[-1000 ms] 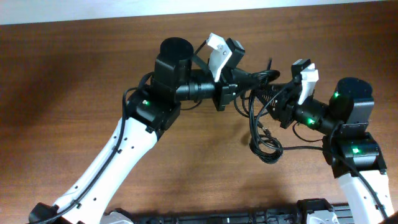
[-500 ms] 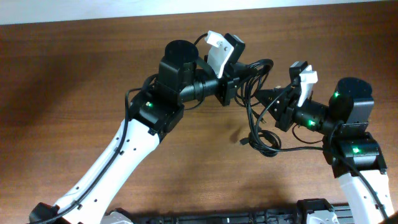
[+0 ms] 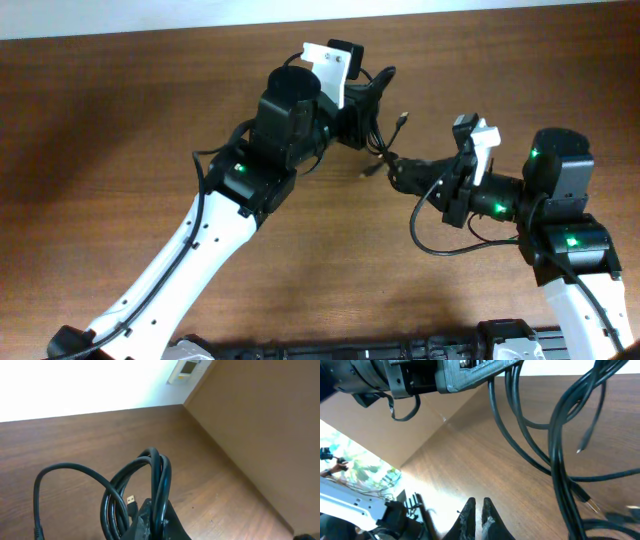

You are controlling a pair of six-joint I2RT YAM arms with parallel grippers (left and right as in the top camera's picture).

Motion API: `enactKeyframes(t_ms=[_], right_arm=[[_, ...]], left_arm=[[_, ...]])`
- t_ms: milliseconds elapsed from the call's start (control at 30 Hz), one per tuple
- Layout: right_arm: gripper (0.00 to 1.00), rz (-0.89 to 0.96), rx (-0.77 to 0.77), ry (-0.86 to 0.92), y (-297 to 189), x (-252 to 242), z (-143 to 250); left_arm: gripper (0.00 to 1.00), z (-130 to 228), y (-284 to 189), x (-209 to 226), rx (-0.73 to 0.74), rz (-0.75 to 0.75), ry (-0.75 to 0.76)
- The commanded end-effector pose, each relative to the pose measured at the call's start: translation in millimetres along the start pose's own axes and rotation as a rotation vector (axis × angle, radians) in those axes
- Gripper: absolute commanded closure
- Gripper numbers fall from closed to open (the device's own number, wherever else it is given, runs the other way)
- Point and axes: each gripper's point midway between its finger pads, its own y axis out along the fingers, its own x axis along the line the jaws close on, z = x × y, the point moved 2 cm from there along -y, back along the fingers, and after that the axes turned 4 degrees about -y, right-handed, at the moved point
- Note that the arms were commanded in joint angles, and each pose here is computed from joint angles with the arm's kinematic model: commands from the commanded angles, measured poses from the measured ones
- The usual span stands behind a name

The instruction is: Untangle cables

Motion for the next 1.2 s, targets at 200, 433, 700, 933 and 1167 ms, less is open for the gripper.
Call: enactKeyframes(t_ms=[200,433,700,933,1167], right_arm=[[0.42,0.155,-0.014,-0.041,-1.7,-22.4,-5.8],[0.69,0.154,-0.021,-0.045,8.2,-38.9,-11.4],[0.96,0.092,-0.016,-0.04,10.4,-31.4,-10.1],[0.96,0.031,-0.011,-0.034,11.0,-22.1,-8.7],[0.96,0.314,-0.05,0.191,3.6,-64.9,-9.7]], left_arm=[[1.0,15.3,-26.2,-71.5,0.115,0.445,0.183],[1.0,21.6,-34.2,-84.3,0.153,0.546,0.186],[1.0,7.8,-16.2,-47.1,0.083,0.269,0.068],[1.0,4.7,-11.0,9.7,0.014,-0.092,-0.246],[1.0,27.7,-14.1,-24.0,0.17,0.132,-0.086]])
